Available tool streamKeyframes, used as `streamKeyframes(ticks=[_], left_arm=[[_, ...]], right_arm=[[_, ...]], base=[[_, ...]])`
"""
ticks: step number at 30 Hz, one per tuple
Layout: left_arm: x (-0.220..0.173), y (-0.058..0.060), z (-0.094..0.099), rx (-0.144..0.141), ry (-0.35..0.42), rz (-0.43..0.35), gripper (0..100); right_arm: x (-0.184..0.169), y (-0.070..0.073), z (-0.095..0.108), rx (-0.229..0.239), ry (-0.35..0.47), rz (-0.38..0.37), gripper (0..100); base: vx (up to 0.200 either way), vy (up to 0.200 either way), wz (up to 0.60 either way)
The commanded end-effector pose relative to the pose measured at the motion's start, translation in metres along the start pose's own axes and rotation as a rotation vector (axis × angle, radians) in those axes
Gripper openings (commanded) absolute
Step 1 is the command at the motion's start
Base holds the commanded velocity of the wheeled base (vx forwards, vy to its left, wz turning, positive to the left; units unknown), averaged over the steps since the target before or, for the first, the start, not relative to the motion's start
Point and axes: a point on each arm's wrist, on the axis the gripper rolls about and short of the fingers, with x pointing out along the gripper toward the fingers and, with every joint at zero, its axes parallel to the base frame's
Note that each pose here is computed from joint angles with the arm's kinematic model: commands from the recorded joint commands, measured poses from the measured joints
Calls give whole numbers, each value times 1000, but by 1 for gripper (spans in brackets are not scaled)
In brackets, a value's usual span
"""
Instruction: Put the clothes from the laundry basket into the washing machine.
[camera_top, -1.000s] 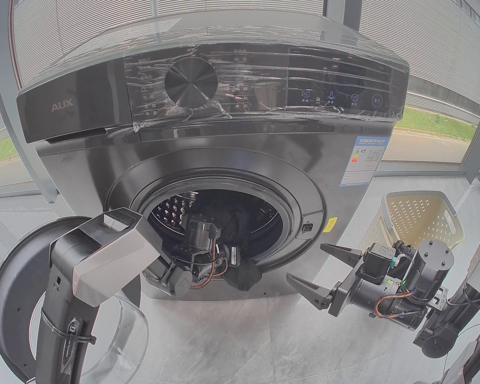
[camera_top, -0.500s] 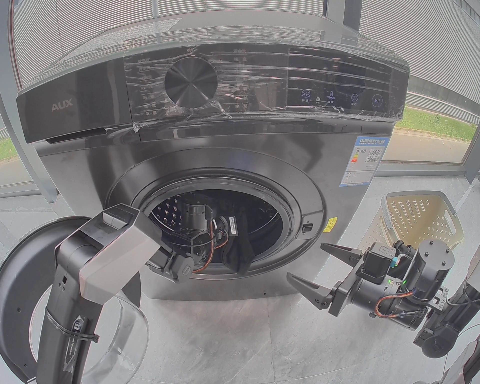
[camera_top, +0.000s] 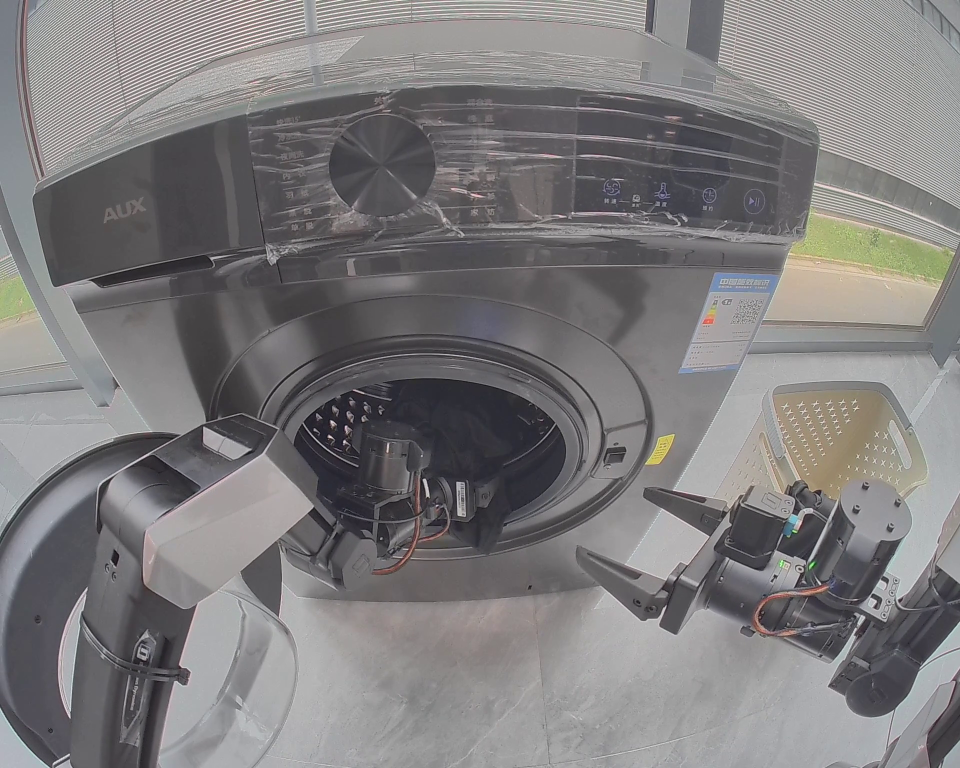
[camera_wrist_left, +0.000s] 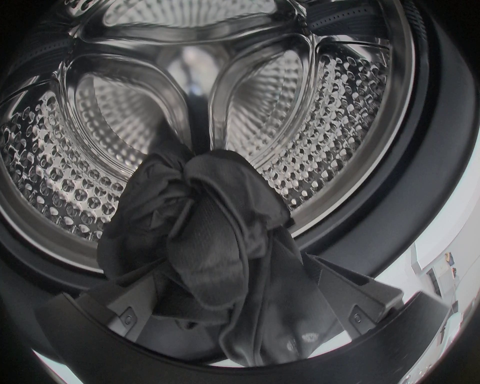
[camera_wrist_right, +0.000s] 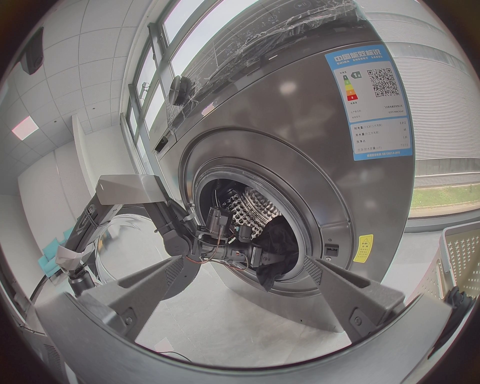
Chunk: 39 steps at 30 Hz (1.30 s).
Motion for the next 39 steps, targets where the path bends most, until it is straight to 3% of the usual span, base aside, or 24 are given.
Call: streamKeyframes(ticks=[1, 13, 14, 21, 23, 28, 29, 30, 32, 39], left_arm=[[-8, -1, 0, 6, 20, -5, 100], [5, -1, -15, 22, 40, -6, 100], [6, -1, -15, 22, 39, -6, 0], [11, 0, -4, 9, -7, 4, 0], [15, 4, 3, 0, -49, 20, 0], [24, 11, 25, -68, -200, 57, 0], [25, 13, 26, -71, -209, 61, 0], [32, 16, 35, -78, -286, 78, 0], [38, 17, 38, -82, -337, 88, 0], [54, 21, 43, -91, -411, 110, 0]], right_arm=[[-1, 0, -1, 1, 6, 0, 100], [0, 0, -1, 2, 7, 2, 100], [0, 0, -1, 2, 7, 3, 100], [0, 0, -2, 1, 10, 3, 100], [0, 0, -1, 0, 5, 3, 100], [0, 0, 1, -2, -3, 3, 100], [0, 0, 1, -2, -4, 3, 100], [1, 1, 0, -4, -2, 4, 100], [1, 1, 0, -5, -1, 5, 100], [1, 1, 0, -5, 1, 7, 100]], base=[[0, 0, 0], [0, 0, 0], [0, 0, 0], [0, 0, 0], [0, 0, 0], [0, 0, 0], [0, 0, 0], [0, 0, 0], [0, 0, 0], [0, 0, 0]])
